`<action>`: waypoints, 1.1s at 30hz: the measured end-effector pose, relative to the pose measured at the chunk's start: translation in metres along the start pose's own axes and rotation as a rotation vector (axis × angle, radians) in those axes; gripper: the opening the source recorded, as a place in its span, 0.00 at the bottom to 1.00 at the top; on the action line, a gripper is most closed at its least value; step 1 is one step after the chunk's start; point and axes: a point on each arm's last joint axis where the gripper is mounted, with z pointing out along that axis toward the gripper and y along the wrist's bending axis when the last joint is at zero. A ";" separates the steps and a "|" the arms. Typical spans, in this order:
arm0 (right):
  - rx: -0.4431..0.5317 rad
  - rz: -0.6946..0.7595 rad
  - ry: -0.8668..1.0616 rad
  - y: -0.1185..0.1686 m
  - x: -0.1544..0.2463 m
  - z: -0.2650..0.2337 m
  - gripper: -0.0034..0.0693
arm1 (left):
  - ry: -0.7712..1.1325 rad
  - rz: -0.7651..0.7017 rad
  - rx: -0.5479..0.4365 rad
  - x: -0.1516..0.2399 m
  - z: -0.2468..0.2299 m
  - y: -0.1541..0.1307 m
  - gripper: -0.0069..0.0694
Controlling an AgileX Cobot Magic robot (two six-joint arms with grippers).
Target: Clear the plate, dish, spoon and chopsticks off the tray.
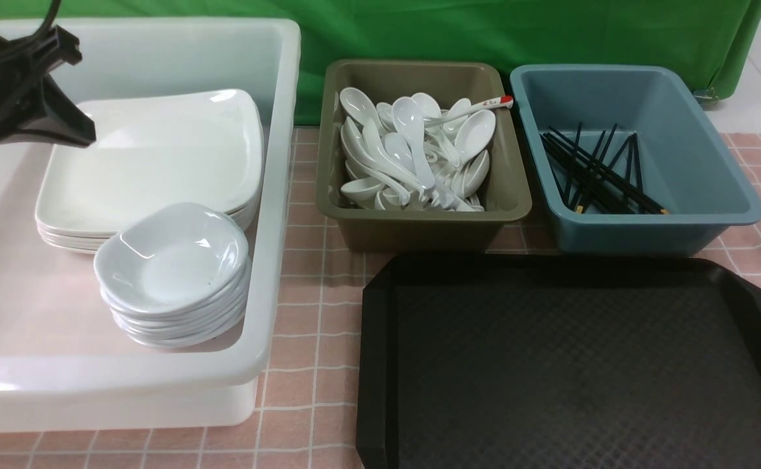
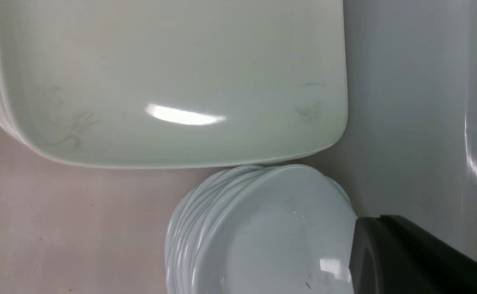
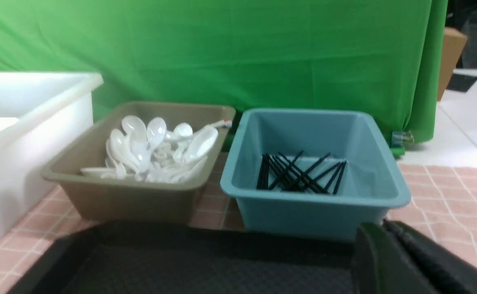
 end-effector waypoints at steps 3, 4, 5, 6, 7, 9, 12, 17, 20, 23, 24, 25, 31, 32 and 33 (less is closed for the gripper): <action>0.010 0.000 0.042 -0.002 0.023 0.008 0.12 | 0.016 0.002 0.003 0.001 0.000 0.000 0.10; 0.016 -0.009 0.069 -0.002 0.034 0.010 0.13 | 0.022 0.003 0.003 0.002 0.000 0.000 0.10; 0.024 -0.023 0.096 -0.003 0.044 0.011 0.13 | 0.030 0.004 0.002 0.003 0.000 0.000 0.10; 0.035 -0.037 0.121 -0.004 0.054 0.013 0.14 | 0.039 0.007 0.002 0.004 0.000 0.000 0.10; 0.050 -0.048 0.141 -0.006 0.063 0.014 0.14 | 0.056 0.013 0.004 0.005 0.000 0.000 0.10; 0.073 -0.057 0.171 -0.007 0.077 0.015 0.15 | 0.092 0.032 0.011 0.008 0.000 -0.001 0.10; 0.114 -0.065 0.196 -0.010 0.092 0.016 0.16 | 0.107 0.048 0.007 0.010 -0.002 -0.001 0.10; 0.141 -0.072 0.191 -0.012 0.092 0.016 0.17 | 0.084 0.044 -0.009 0.014 -0.015 -0.006 0.10; 0.142 -0.074 0.192 -0.012 0.092 0.016 0.18 | 0.058 0.055 -0.014 0.024 -0.029 -0.012 0.10; 0.142 -0.075 0.192 -0.012 0.092 0.016 0.19 | 0.042 0.064 -0.021 0.037 -0.042 -0.016 0.10; 0.142 -0.076 0.192 -0.012 0.092 0.016 0.19 | 0.035 0.071 -0.027 0.046 -0.049 -0.019 0.10; 0.142 -0.076 0.192 -0.012 0.092 0.016 0.20 | 0.031 0.076 -0.030 0.051 -0.053 -0.020 0.10; 0.142 -0.076 0.193 -0.012 0.092 0.016 0.21 | -0.031 0.114 -0.037 0.084 -0.085 -0.032 0.10; 0.142 -0.076 0.193 -0.012 0.092 0.016 0.22 | -0.046 0.122 -0.039 0.088 -0.090 -0.034 0.10; 0.142 -0.076 0.193 -0.012 0.092 0.016 0.22 | -0.058 0.129 -0.041 0.092 -0.095 -0.036 0.10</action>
